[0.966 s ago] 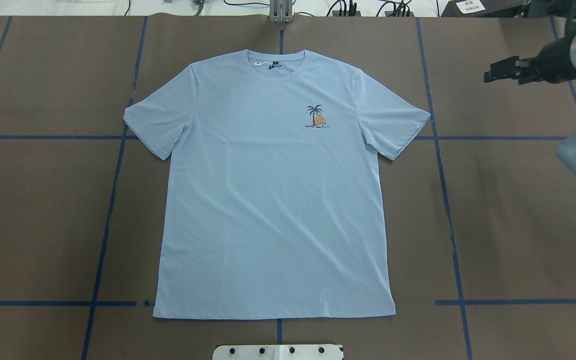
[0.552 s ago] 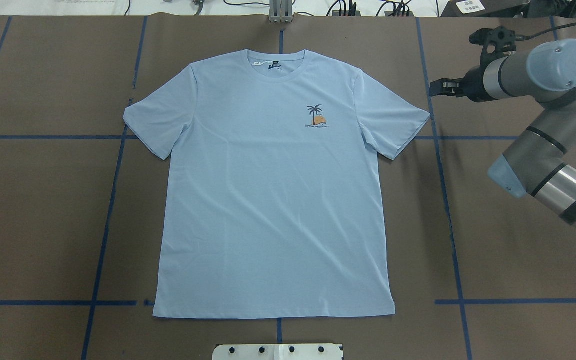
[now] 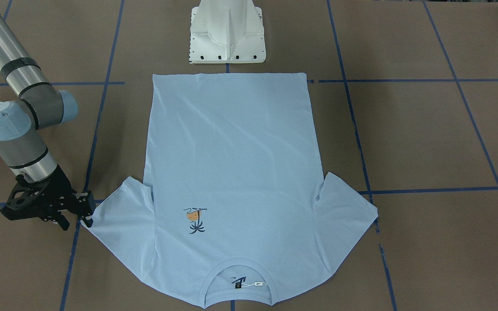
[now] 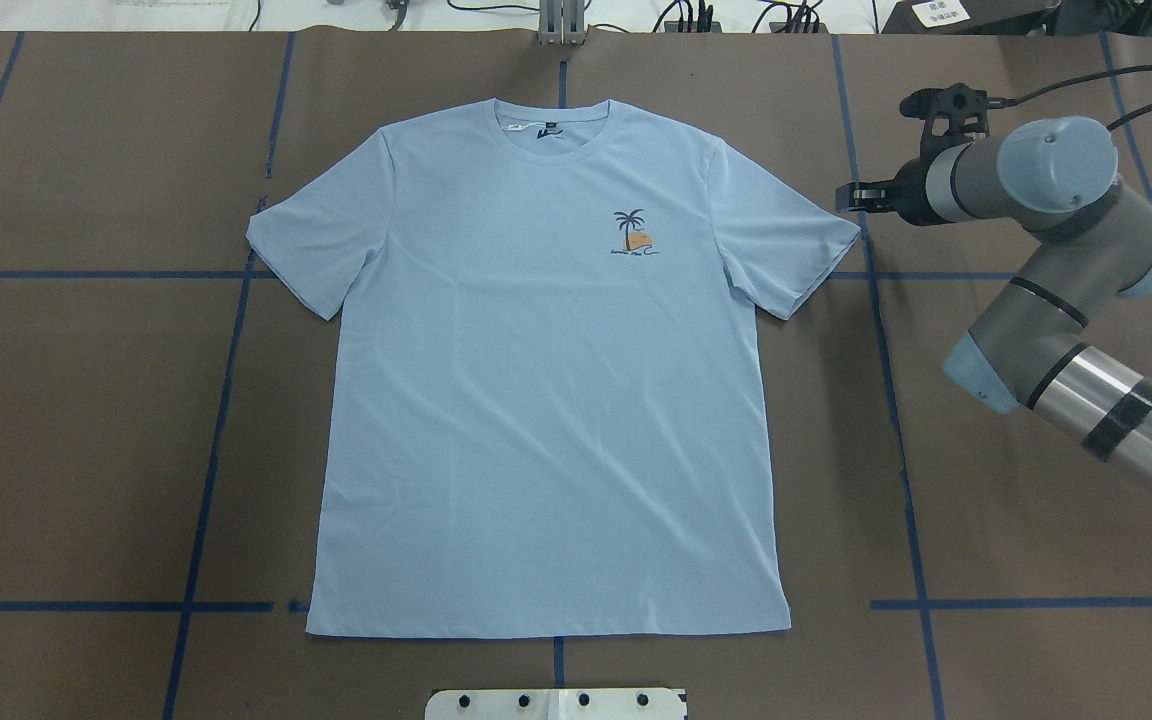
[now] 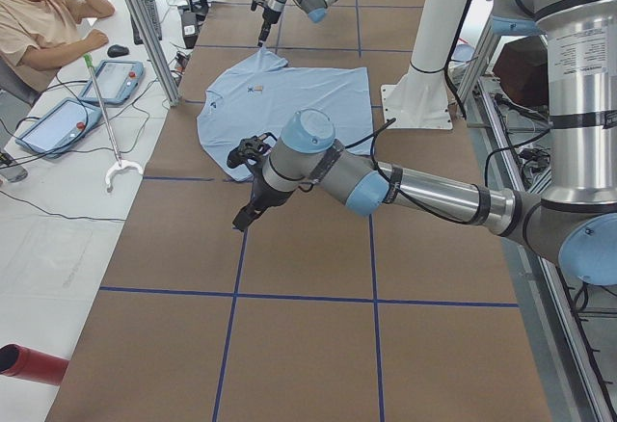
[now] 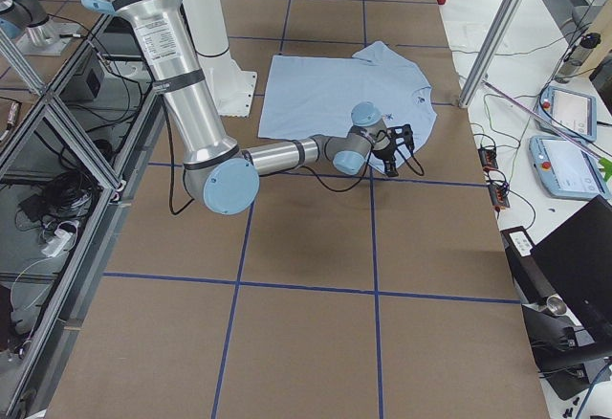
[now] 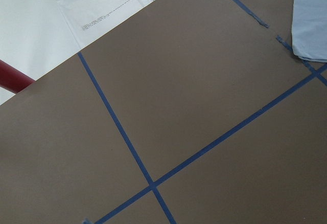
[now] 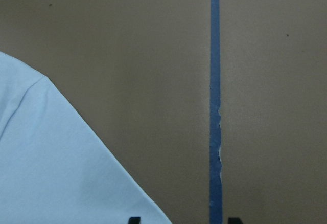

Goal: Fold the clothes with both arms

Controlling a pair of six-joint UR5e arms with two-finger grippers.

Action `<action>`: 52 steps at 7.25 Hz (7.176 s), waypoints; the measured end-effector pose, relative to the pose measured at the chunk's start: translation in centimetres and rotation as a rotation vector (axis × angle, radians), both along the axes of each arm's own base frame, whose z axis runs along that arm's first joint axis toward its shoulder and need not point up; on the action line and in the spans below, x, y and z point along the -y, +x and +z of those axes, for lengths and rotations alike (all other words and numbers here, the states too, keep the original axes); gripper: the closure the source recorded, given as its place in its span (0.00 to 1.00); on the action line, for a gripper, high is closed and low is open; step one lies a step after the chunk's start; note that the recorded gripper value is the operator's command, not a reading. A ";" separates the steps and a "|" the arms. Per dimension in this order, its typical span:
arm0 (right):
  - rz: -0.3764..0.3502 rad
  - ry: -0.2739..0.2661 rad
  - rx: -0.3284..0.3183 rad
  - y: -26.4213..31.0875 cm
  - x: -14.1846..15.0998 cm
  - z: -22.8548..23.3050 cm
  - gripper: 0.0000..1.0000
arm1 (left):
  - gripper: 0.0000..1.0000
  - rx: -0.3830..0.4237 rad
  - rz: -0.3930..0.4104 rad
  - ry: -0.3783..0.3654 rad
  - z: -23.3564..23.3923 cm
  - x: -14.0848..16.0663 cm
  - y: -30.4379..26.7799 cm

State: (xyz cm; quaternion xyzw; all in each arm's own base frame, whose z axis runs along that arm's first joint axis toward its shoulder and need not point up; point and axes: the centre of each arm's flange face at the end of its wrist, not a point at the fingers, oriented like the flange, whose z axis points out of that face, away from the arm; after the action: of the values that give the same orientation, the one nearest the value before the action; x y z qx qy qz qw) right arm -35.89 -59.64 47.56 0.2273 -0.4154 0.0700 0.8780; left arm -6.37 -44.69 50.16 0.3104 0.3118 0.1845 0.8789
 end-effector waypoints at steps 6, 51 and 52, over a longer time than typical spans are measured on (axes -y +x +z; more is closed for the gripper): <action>-0.018 0.000 -0.012 -1.4 -1.2 0.7 1.00 | 0.00 0.000 0.001 0.000 0.0 0.0 0.0; -0.281 -0.004 -0.073 22.5 4.2 -7.7 0.00 | 1.00 -0.284 -0.398 -0.466 -22.4 15.5 59.6; -0.281 -0.004 -0.073 22.5 4.2 -7.7 0.00 | 1.00 -0.276 -0.401 -0.472 -22.8 16.1 60.6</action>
State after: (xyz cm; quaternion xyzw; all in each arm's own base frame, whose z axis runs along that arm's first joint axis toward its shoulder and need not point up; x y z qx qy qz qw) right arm -13.36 -63.82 39.85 0.1674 -0.4107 -0.0608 0.8942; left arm 54.18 -60.75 27.35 0.1755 0.3949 -0.1130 0.8947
